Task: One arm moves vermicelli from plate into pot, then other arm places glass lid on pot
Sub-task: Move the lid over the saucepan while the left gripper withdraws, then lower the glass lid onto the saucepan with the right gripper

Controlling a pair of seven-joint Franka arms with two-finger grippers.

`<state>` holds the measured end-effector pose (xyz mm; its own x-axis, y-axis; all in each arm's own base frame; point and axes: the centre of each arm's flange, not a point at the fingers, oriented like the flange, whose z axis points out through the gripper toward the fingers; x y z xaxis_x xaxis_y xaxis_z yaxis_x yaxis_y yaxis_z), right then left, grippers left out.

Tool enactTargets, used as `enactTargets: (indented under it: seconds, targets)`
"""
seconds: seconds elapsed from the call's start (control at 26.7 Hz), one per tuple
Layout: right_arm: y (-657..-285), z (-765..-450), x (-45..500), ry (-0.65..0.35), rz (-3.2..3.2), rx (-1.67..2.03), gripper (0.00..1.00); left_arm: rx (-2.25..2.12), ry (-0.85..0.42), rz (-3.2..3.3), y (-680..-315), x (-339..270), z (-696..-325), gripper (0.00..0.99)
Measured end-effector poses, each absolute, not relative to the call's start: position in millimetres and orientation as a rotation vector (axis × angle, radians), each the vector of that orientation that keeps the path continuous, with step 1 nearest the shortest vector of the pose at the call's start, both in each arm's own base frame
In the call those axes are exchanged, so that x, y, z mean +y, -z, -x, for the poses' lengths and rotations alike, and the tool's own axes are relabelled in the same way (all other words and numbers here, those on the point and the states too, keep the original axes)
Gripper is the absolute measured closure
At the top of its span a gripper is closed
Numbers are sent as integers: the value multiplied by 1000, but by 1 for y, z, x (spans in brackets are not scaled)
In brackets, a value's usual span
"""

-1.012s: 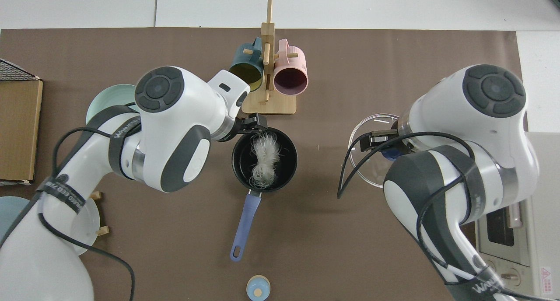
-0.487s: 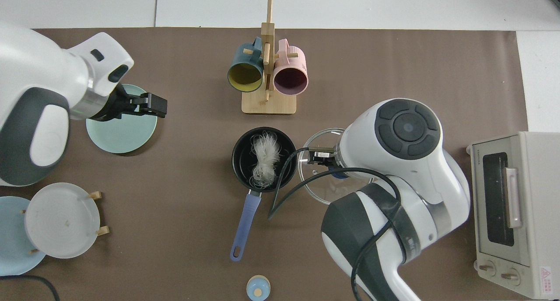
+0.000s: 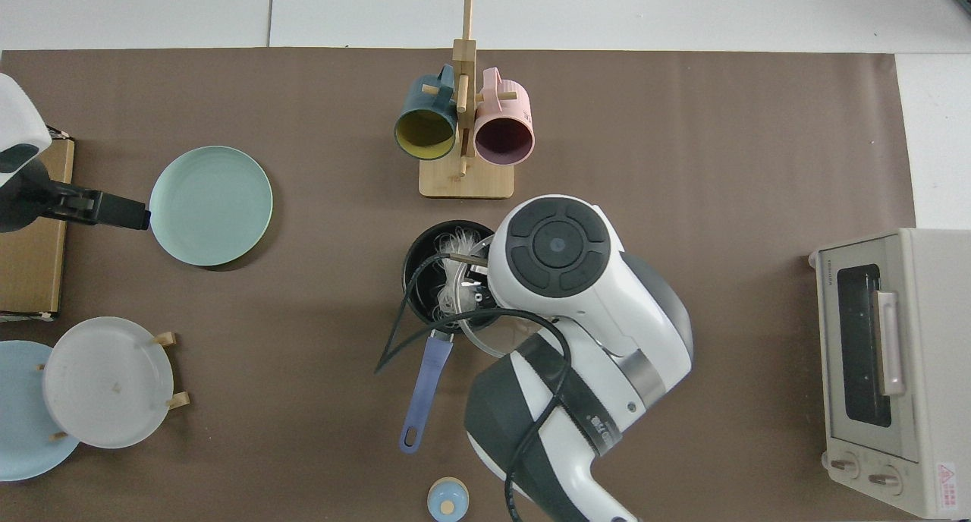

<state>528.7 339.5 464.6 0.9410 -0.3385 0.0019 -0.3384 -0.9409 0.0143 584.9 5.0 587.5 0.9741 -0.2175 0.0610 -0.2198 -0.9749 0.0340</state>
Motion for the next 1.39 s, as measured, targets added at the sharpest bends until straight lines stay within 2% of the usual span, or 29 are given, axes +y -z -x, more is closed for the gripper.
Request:
enactTargets:
  seconds: [0.22,0.6,1.39]
  targets:
    - [-444,-543,383,-21,-3067,-616,564,-349,-84,-3086,-587,4,-585,0]
    - [-414,-557,422,-22,-3051,-711,564,-350,-84,-3083,-586,5,-585,0]
    - [-386,-571,423,-7,-3030,-763,564,-366,-84,-3079,-586,-1,-585,0]
